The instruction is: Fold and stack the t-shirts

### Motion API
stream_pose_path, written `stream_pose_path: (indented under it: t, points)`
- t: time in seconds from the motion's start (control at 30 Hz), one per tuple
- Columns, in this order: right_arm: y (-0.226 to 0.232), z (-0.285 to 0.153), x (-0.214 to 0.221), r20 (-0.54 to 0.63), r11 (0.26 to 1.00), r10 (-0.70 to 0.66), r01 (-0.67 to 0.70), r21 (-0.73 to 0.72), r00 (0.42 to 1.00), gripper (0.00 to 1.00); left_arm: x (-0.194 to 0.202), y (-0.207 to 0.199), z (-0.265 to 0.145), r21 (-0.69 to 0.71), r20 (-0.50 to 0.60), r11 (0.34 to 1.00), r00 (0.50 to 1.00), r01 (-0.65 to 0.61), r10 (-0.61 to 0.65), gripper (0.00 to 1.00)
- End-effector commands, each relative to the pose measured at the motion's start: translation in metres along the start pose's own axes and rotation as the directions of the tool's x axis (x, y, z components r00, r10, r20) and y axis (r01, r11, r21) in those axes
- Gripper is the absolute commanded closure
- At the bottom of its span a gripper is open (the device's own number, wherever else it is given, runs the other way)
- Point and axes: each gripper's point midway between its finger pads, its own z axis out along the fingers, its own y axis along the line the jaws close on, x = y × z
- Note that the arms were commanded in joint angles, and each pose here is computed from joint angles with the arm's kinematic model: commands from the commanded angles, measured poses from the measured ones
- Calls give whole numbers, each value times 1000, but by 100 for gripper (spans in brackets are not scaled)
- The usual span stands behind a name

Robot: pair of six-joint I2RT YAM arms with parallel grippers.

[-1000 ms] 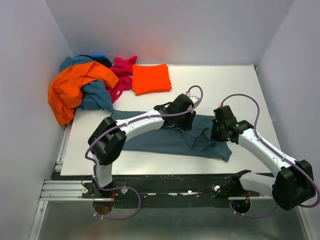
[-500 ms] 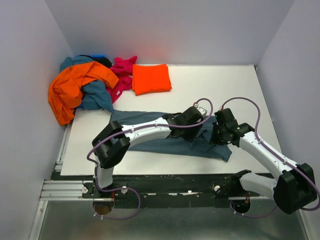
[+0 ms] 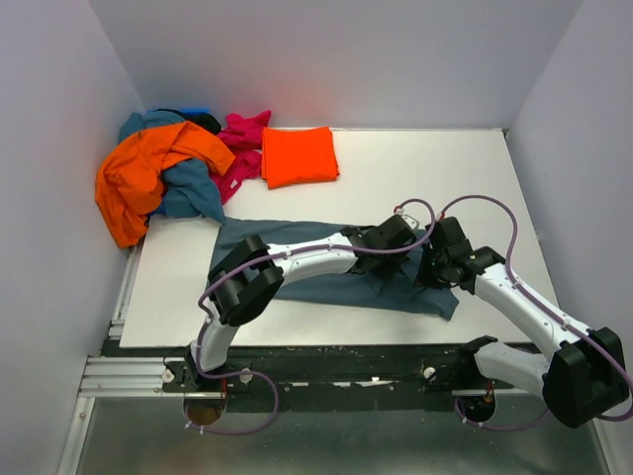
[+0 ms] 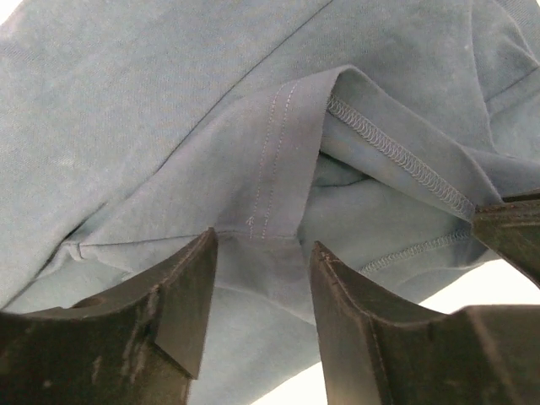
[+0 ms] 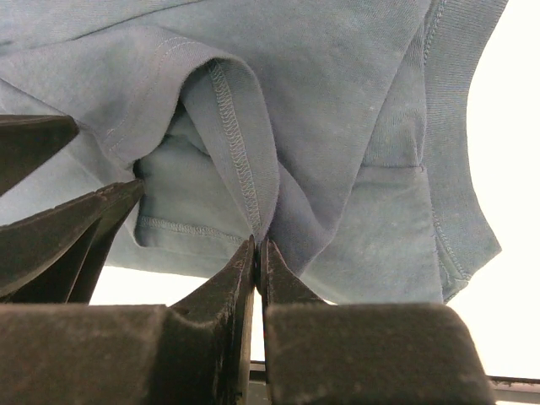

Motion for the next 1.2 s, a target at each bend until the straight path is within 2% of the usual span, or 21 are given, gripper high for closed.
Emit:
stream_pose_path:
  t: [0.0, 0.07, 0.17, 0.3, 0.47, 0.57, 0.87, 1.03, 1.1, 1.17]
  points:
    - [2, 0, 0, 11, 1000, 7, -7, -10, 1000, 85, -6, -7, 5, 5, 6, 1000, 1000, 12, -12, 43]
    - [2, 0, 0, 11, 1000, 7, -7, -10, 1000, 85, -6, -7, 7, 3, 5, 1000, 1000, 15, -15, 47]
    - [2, 0, 0, 11, 1000, 9, -9, -13, 1000, 85, -6, -10, 10, 16, 5, 1000, 1000, 21, -21, 48]
    - [2, 1, 2, 7, 1000, 9, -8, -14, 1000, 86, -6, -7, 7, -2, 4, 1000, 1000, 27, -27, 62]
    - [2, 0, 2, 8, 1000, 12, -12, -15, 1000, 86, -7, -2, -3, -5, 23, 1000, 999, 28, -28, 90]
    - [2, 0, 3, 4, 1000, 15, -14, -16, 1000, 86, -4, -2, -5, 3, 16, 999, 999, 32, -32, 100]
    - [3, -3, 9, -19, 999, 29, -29, -27, 999, 86, 1, 15, -24, -41, 24, 998, 999, 50, -49, 100]
    - [11, -5, 24, -83, 996, 39, -46, -82, 996, 83, 6, 33, -38, -75, 20, 995, 998, 67, -65, 100]
    - [9, -7, 25, -81, 996, 50, -56, -72, 995, 81, 11, 40, -43, -90, 16, 993, 997, 71, -70, 100]
    - [7, -9, 27, -84, 996, 56, -62, -67, 995, 74, 16, 48, -47, -103, 13, 992, 997, 77, -76, 100]
